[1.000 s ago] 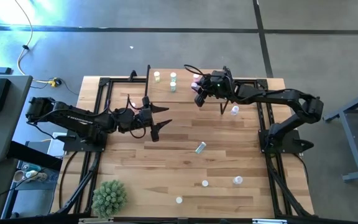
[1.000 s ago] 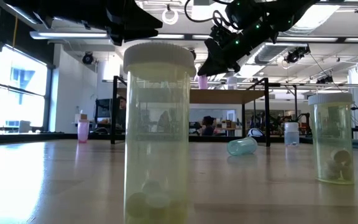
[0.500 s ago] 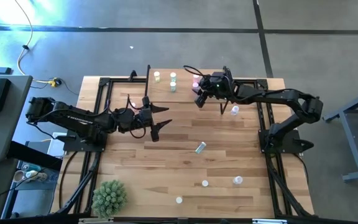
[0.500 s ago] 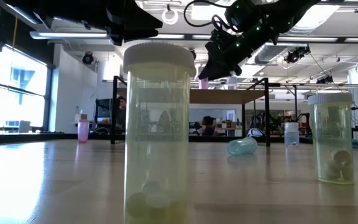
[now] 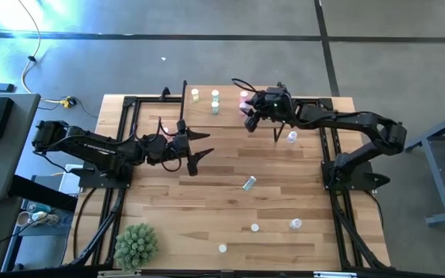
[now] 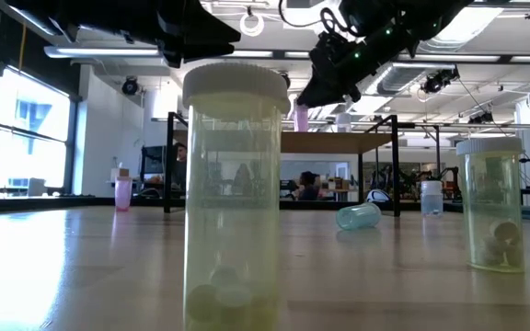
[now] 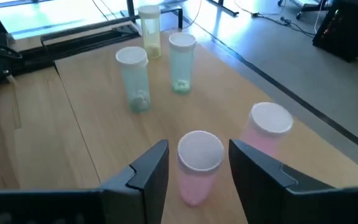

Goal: Pick and place medicine bottles onto shelf by color
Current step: Put the right yellow pill bottle and align it with the other yellow pill bottle on the shelf

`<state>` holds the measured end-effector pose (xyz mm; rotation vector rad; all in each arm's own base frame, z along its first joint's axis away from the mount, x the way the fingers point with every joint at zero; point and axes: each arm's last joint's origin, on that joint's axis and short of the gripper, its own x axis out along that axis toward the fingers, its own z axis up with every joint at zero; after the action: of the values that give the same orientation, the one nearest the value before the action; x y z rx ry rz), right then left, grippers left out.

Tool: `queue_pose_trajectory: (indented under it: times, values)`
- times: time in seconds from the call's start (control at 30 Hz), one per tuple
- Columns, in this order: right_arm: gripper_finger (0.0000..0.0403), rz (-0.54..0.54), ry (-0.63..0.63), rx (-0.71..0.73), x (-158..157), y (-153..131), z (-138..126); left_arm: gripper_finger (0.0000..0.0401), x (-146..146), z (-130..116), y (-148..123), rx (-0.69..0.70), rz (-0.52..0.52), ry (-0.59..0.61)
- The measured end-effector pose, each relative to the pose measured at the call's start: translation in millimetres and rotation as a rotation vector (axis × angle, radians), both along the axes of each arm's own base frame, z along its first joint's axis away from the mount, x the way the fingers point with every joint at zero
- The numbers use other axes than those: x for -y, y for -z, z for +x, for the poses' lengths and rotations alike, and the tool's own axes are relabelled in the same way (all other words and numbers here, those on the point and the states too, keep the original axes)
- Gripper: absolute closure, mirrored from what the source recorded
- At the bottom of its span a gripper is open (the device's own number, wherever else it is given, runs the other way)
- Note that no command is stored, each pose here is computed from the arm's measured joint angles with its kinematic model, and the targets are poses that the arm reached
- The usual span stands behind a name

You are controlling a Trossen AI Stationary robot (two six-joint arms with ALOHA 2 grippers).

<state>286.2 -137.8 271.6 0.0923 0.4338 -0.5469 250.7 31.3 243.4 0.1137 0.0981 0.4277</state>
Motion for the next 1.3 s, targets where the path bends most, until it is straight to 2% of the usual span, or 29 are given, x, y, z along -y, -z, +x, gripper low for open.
queue_pose_trajectory:
  times: [0.23,0.4,0.6,0.7,0.87,1.0,1.17,1.3]
  values:
    - [0.0244,-0.007,-0.004,0.022,-6.2,-16.1,-12.3,0.0167,0.2,-1.4,2.8,-0.03,-0.027,0.001]
    - [0.0244,0.036,-0.063,0.024,-22.5,-26.5,-21.6,0.0167,-0.4,-6.4,5.2,-0.084,-0.055,-0.007]
    - [0.0244,0.048,-0.089,0.049,-35.1,-34.0,-24.4,0.0167,-12.3,-14.0,-0.6,-0.073,-0.056,-0.054]
    - [0.0244,0.067,-0.082,0.062,-36.4,-35.6,-25.8,0.0167,-19.2,-19.8,-4.8,-0.065,-0.069,-0.036]
    - [0.0244,0.136,-0.145,0.106,-45.3,-40.5,-27.3,0.0167,-24.2,-27.6,-3.6,-0.088,-0.169,0.002]
    - [0.0244,0.176,-0.233,0.126,-60.8,-43.4,-24.9,0.0167,-21.7,-31.7,3.5,-0.175,-0.202,0.01]
    - [0.0244,0.209,-0.304,0.061,-81.1,-37.8,-22.3,0.0167,-13.6,-33.4,12.1,-0.254,-0.261,0.025]
    - [0.0244,0.235,-0.297,-0.003,-95.0,-31.9,-22.7,0.0167,-4.5,-35.0,18.7,-0.31,-0.318,0.023]
